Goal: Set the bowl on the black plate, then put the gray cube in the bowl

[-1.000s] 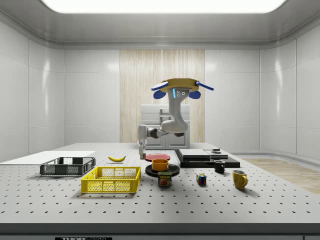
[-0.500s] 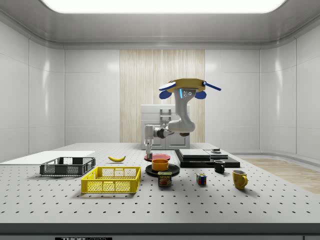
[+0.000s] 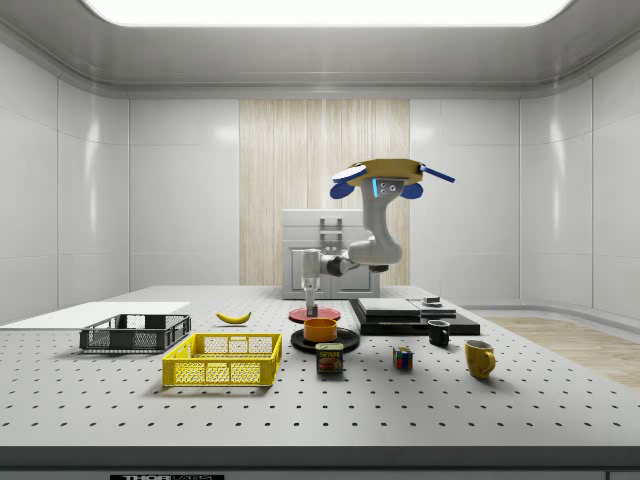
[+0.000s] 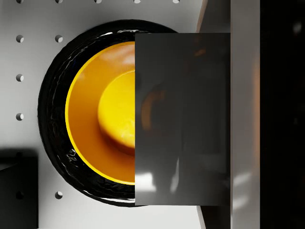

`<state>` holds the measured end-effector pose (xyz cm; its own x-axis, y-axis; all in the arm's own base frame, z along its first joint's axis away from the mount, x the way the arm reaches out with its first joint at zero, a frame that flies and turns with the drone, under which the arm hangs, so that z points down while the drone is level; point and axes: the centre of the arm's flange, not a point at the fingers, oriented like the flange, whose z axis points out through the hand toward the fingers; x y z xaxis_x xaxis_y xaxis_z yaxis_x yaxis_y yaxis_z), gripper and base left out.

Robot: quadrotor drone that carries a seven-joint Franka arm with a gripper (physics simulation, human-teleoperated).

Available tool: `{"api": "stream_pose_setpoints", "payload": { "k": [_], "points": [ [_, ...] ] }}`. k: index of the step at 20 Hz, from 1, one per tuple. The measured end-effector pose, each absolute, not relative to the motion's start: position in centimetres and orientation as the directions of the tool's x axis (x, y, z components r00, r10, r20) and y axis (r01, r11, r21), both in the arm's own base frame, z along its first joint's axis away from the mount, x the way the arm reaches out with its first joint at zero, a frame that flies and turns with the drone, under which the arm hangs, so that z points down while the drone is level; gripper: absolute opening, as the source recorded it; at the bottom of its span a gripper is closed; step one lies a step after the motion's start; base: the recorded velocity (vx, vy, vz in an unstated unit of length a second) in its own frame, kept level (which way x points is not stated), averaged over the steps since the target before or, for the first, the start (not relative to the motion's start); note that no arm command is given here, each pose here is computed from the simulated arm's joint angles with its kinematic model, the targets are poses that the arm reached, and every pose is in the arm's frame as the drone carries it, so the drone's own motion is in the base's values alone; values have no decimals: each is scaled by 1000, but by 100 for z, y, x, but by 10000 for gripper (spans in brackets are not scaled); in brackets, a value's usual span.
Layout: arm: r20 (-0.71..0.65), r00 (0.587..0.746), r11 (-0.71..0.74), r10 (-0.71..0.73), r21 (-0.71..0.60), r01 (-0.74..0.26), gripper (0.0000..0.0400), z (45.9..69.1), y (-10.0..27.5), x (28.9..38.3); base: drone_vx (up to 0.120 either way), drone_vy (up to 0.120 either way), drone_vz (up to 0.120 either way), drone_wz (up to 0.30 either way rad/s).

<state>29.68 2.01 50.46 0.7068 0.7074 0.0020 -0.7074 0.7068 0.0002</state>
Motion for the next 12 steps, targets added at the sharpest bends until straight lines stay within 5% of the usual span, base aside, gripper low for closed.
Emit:
{"api": "stream_pose_setpoints", "payload": {
  "k": [5, 12],
  "points": [
    [2, 707, 707, 707, 0, -707, 250, 5046, 201, 2968, -112, 0, -80, 0],
    [2, 707, 707, 707, 0, -707, 250, 5210, 201, 2968, 0, 0, 0, 0]
  ]
}}
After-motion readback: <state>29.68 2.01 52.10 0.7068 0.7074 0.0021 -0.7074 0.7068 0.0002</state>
